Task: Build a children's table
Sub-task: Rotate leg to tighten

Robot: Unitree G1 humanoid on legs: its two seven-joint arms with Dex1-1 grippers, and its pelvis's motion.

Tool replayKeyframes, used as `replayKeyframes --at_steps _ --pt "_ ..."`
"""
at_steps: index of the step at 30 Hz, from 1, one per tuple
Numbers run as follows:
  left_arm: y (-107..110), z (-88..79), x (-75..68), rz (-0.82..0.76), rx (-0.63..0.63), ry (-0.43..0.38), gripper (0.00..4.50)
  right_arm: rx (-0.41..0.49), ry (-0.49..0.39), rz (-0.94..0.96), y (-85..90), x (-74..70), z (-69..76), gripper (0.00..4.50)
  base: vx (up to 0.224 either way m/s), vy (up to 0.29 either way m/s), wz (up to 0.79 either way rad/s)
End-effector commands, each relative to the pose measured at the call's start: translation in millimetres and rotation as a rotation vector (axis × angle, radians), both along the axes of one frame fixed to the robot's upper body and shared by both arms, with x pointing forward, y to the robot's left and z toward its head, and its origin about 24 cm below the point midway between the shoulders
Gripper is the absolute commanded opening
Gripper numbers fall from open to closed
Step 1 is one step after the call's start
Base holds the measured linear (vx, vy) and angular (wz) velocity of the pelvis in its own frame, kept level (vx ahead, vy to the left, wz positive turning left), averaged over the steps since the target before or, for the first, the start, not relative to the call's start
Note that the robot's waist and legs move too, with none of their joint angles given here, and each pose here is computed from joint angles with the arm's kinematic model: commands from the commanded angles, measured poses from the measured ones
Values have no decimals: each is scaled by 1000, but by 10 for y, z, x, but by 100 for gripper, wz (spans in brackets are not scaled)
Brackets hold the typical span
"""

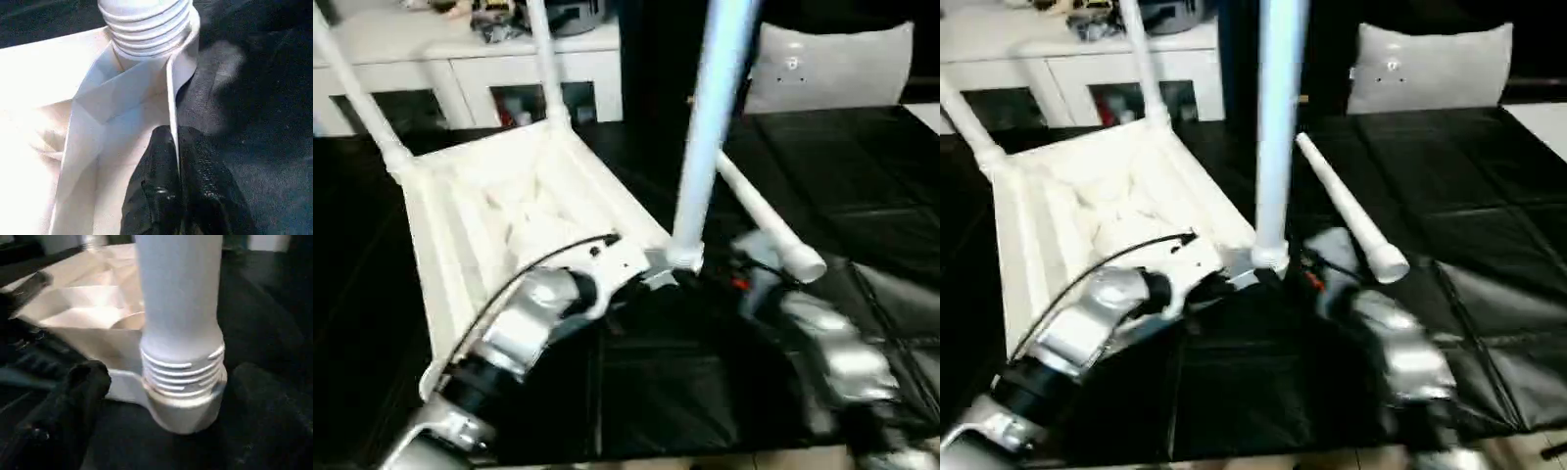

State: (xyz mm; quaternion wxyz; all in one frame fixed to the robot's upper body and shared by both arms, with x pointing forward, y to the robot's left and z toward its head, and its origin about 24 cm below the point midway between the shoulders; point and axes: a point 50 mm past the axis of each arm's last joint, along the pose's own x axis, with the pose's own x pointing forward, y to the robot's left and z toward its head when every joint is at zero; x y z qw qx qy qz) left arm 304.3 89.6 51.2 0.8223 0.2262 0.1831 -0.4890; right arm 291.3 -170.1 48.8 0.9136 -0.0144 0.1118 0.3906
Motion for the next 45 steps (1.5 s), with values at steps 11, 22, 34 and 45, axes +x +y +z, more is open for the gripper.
replayKeyframes --at_steps 11,22,34,45 --pt "154 32 -143 -449 103 21 0 -114 -10 358 -48 -52 196 446 0 0 0" --pt "205 32 -146 -583 137 50 0 -121 50 521 37 -50 168 393 0 0 0" --pt "232 13 -128 -594 144 49 0 -116 75 560 52 -67 139 286 0 0 0" --pt "134 41 -58 -283 -8 49 0 -45 137 344 247 -80 -36 265 0 0 0"
